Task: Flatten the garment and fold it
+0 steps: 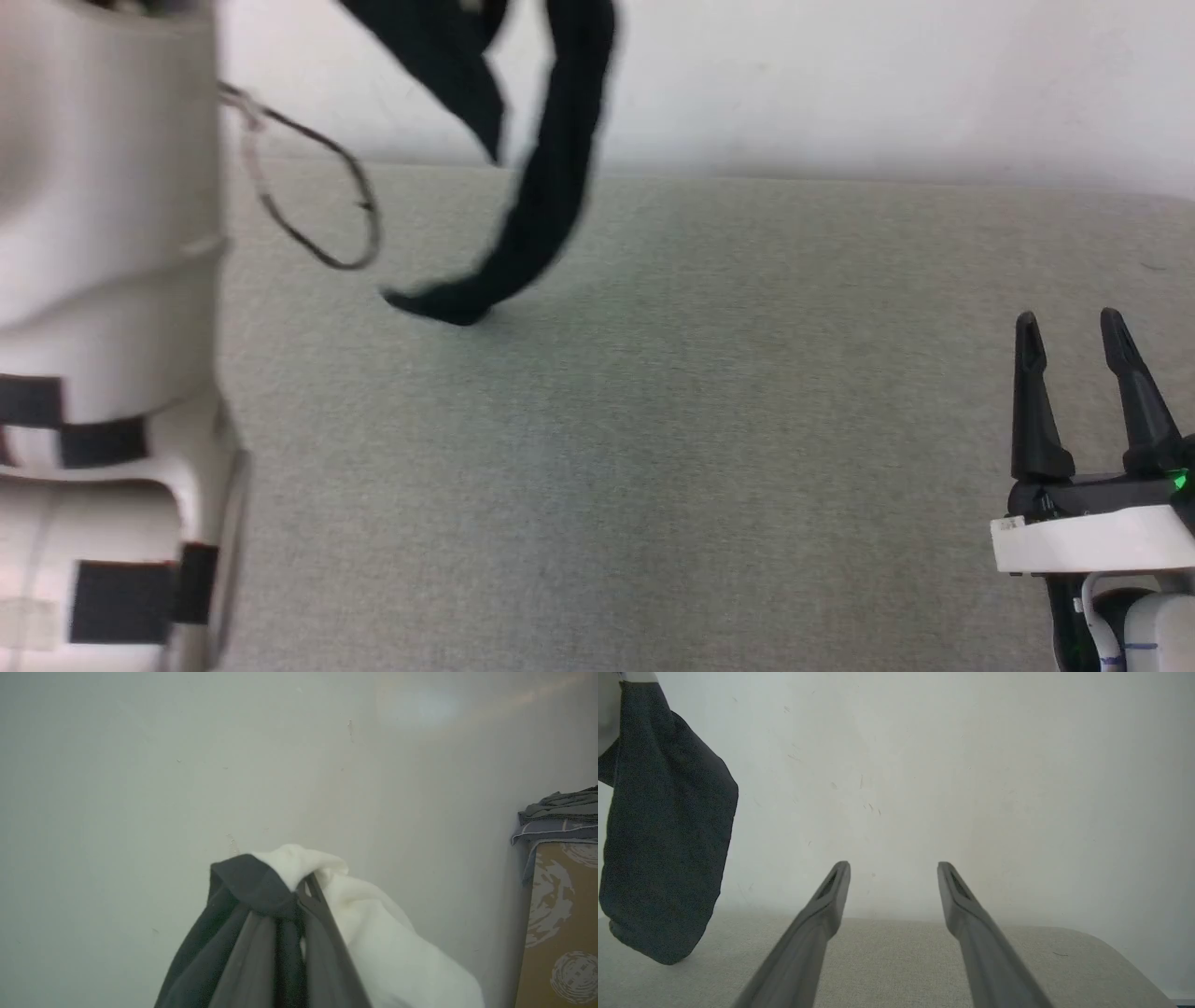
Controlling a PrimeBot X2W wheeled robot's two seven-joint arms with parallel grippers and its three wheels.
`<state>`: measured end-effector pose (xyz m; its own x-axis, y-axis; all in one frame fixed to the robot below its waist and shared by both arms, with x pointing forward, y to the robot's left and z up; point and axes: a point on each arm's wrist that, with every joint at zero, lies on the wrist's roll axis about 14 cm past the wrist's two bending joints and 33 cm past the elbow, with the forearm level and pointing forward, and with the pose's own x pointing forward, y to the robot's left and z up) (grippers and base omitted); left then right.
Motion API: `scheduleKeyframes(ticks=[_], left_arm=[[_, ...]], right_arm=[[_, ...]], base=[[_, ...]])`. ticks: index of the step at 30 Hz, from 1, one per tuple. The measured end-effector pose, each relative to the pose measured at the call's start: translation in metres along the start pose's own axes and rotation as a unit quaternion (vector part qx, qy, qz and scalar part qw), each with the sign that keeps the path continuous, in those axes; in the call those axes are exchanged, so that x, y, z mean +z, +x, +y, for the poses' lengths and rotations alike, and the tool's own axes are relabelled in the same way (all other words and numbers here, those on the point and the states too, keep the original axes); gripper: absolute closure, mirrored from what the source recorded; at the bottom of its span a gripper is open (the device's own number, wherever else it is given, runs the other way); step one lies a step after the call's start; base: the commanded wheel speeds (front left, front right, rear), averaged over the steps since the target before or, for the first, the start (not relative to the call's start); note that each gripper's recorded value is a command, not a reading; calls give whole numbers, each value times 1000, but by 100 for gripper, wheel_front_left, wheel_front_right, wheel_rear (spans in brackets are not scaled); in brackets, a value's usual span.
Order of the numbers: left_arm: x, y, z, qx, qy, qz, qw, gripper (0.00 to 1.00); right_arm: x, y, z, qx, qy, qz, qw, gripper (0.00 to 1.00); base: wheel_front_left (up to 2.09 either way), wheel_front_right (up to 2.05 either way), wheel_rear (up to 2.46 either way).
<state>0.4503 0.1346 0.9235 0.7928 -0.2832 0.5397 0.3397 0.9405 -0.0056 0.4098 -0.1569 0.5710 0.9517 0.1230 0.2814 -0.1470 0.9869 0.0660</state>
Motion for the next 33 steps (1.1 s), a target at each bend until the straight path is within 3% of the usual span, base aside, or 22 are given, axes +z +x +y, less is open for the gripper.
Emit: scheduleKeyframes(ticks=[8, 13, 19, 22, 29, 31, 32, 33], left_arm=[[-27, 4, -95, -115, -58, 21, 991, 100], [-111, -18, -124, -143, -94, 109, 979, 100], [-228, -75, -140, -127, -157, 212, 956, 100], [-288, -115, -145, -103, -179, 272, 940, 100], [-404, -235, -160, -65, -183, 452, 871, 100], [-417, -252, -158, -52, -184, 473, 860, 60], [-420, -255, -156, -47, -182, 474, 860, 0], [-421, -255, -154, -42, -182, 470, 862, 0]], right_arm=[[12, -16, -29, -42, -13, -11, 999, 0], [18, -25, -51, -75, -25, -16, 997, 0], [15, -31, -69, -100, -36, -9, 994, 0], [10, -32, -72, -105, -38, -2, 994, 0], [-1, -31, -73, -106, -37, 12, 994, 0], [-3, -32, -74, -107, -37, 16, 993, 0], [-5, -32, -74, -107, -37, 18, 993, 0], [-5, -32, -74, -107, -36, 19, 993, 0]], base=[[0, 0, 0], [0, 0, 0], [0, 0, 0], [0, 0, 0], [0, 0, 0], [0, 0, 0], [0, 0, 0], [0, 0, 0]])
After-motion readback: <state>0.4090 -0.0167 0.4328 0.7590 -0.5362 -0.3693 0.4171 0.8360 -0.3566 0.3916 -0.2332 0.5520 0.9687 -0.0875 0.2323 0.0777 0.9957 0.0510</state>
